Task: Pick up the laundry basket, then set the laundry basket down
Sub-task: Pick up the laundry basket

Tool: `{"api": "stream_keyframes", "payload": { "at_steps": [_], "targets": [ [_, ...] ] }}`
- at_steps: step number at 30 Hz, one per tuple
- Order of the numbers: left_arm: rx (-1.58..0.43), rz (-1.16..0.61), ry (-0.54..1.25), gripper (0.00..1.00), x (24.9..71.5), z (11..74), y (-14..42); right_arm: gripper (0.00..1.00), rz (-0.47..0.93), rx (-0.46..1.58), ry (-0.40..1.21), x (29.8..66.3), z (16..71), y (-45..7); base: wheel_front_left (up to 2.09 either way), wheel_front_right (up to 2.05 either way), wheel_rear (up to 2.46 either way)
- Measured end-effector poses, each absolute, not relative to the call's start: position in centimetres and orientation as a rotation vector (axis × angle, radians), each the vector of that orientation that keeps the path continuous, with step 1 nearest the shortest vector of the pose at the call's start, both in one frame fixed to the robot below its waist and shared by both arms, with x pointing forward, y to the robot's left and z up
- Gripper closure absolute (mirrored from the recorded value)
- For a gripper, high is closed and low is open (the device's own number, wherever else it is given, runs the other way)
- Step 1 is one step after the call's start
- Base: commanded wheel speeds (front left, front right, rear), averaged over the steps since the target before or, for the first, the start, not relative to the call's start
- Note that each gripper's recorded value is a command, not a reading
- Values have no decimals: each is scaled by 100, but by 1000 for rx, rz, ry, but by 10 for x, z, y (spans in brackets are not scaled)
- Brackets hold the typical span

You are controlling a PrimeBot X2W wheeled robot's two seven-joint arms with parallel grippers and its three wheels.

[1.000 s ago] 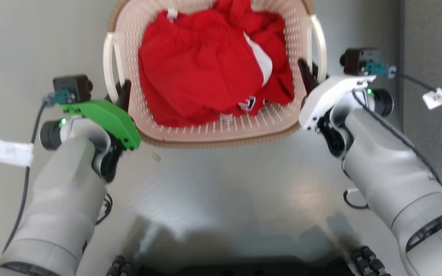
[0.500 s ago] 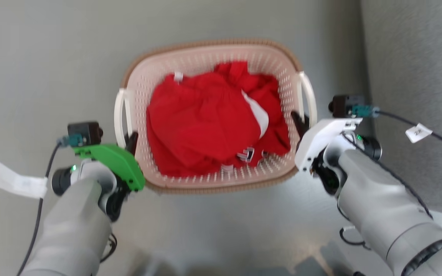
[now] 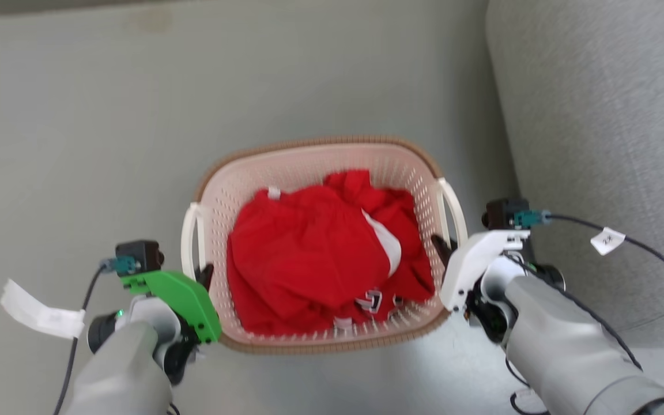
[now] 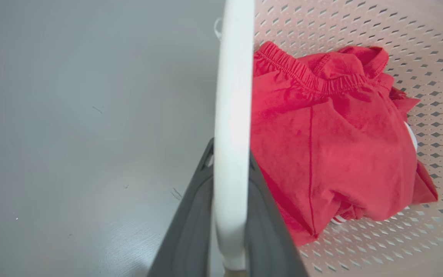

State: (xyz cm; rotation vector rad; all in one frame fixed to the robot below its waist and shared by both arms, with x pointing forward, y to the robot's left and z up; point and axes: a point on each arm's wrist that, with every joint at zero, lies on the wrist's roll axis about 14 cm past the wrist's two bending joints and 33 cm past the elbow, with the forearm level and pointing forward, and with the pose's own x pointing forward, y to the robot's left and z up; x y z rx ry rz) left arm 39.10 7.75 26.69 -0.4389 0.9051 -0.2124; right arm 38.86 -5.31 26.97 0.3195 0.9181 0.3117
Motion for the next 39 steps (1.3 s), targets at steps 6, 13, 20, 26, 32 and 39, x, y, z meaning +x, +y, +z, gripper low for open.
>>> {"api": "stream_keyframes", "payload": {
  "at_steps": [6, 13, 20, 26, 32, 39],
  "targets": [
    [-431, -235, 902, 100, 377, 282, 72, 100, 307, 319, 922, 371, 284, -57, 0, 0, 0],
    [-416, -254, 902, 100, 360, 298, 68, 100, 304, 316, 938, 351, 298, -61, 0, 0, 0],
    [-407, -262, 886, 100, 351, 310, 67, 100, 308, 311, 931, 339, 310, -62, 0, 0, 0],
    [-402, -266, 886, 100, 341, 316, 66, 100, 312, 310, 936, 328, 315, -62, 0, 0, 0],
    [-396, -267, 893, 100, 338, 319, 66, 100, 320, 305, 947, 323, 317, -61, 0, 0, 0],
    [-399, -264, 909, 100, 336, 318, 67, 100, 324, 302, 960, 321, 318, -61, 0, 0, 0]
  ]
}}
